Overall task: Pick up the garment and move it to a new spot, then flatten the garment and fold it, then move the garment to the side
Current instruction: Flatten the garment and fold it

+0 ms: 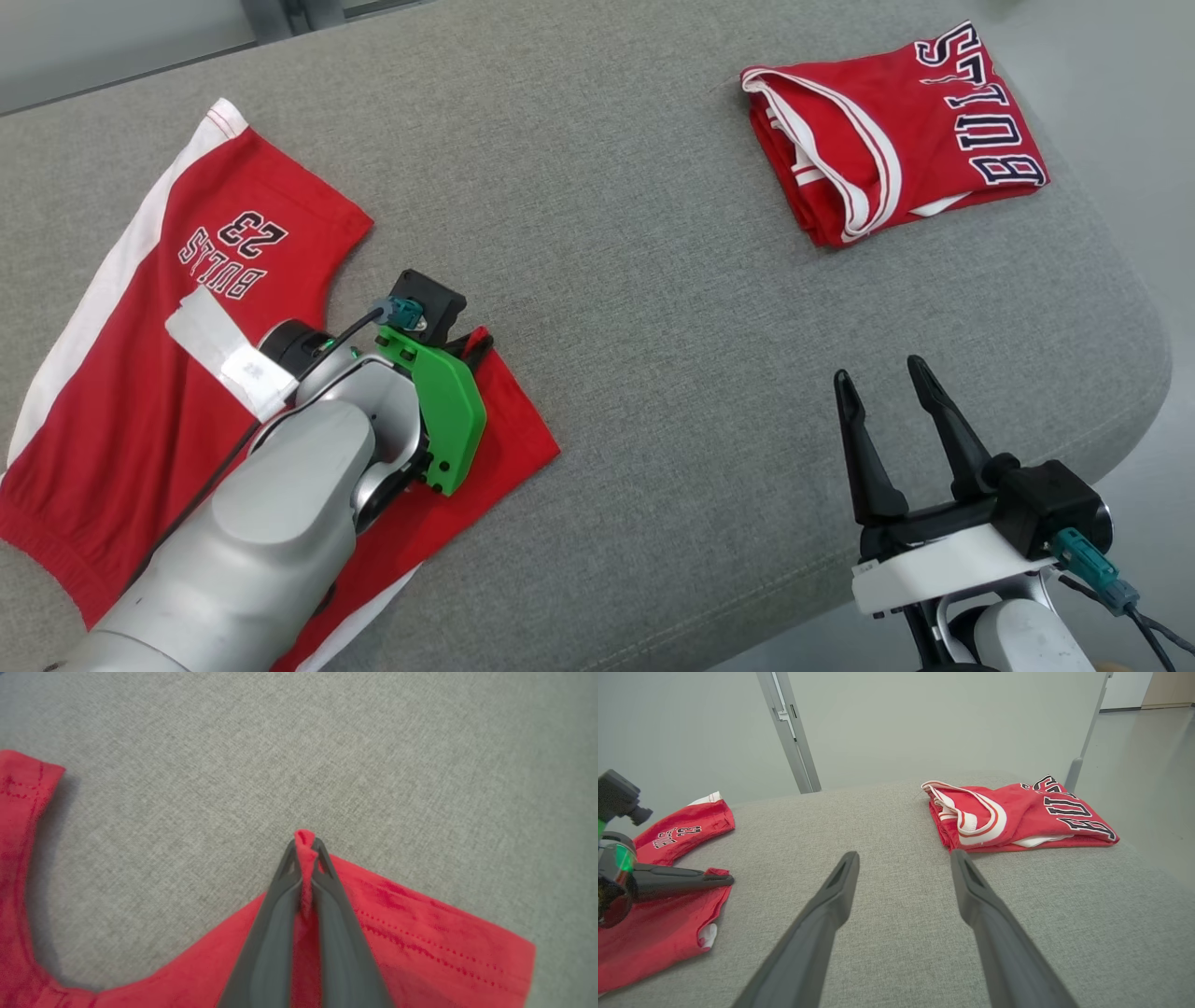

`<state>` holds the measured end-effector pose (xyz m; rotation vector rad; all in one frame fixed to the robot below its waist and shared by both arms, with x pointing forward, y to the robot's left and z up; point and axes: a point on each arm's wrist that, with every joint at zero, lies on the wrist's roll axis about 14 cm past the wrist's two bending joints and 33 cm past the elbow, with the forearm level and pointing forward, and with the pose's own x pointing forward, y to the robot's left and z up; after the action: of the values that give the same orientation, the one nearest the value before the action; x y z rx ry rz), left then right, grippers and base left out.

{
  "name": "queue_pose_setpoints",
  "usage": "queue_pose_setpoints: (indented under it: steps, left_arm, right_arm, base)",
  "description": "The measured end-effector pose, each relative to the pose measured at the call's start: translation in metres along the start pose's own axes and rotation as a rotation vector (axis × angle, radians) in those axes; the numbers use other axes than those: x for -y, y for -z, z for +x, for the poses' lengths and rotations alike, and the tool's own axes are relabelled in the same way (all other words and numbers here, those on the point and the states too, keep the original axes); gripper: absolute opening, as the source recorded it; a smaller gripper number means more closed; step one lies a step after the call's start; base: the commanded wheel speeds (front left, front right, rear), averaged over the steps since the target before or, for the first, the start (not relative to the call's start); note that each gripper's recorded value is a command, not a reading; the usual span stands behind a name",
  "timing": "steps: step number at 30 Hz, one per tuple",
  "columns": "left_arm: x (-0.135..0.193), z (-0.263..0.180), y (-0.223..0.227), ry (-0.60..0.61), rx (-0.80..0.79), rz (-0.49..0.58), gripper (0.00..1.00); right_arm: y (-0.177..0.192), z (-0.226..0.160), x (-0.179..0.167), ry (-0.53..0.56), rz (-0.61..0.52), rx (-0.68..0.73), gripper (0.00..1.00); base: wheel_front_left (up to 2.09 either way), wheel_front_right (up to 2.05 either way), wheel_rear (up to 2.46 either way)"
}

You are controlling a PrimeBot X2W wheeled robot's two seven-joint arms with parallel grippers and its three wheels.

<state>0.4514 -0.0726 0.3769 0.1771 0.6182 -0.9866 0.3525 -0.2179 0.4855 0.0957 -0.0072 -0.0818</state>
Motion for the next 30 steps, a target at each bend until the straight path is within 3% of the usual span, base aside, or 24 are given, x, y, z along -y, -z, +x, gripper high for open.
queue_pose_setpoints:
  steps: [8,17,21,26,30]
  left_arm:
    - [0.028,-0.01,-0.067,0.104,0.168,0.031,0.0]
    - [0.122,-0.033,-0.089,0.402,0.198,0.038,0.0]
    - [0.147,-0.047,-0.091,0.5,0.198,0.033,0.0]
    - [0.147,-0.053,-0.1,0.529,0.217,-0.015,0.0]
    - [0.1,-0.036,-0.113,0.38,0.252,0.021,0.0]
  right_arm:
    - [-0.001,0.003,-0.001,-0.006,0.003,0.005,1.0]
    - [-0.001,0.001,0.001,0.002,0.001,0.005,1.0]
    - [0.002,0.001,0.004,0.013,0.003,-0.005,1.0]
    - [0.008,0.003,0.006,0.019,0.006,-0.022,1.0]
    - [0.013,0.008,0.002,0.008,0.011,-0.036,1.0]
  base:
    - [0.0,0.0,0.0]
    - [0.0,0.0,0.0]
    - [0.0,0.0,0.0]
    - [0.0,0.0,0.0]
    - [0.0,0.0,0.0]
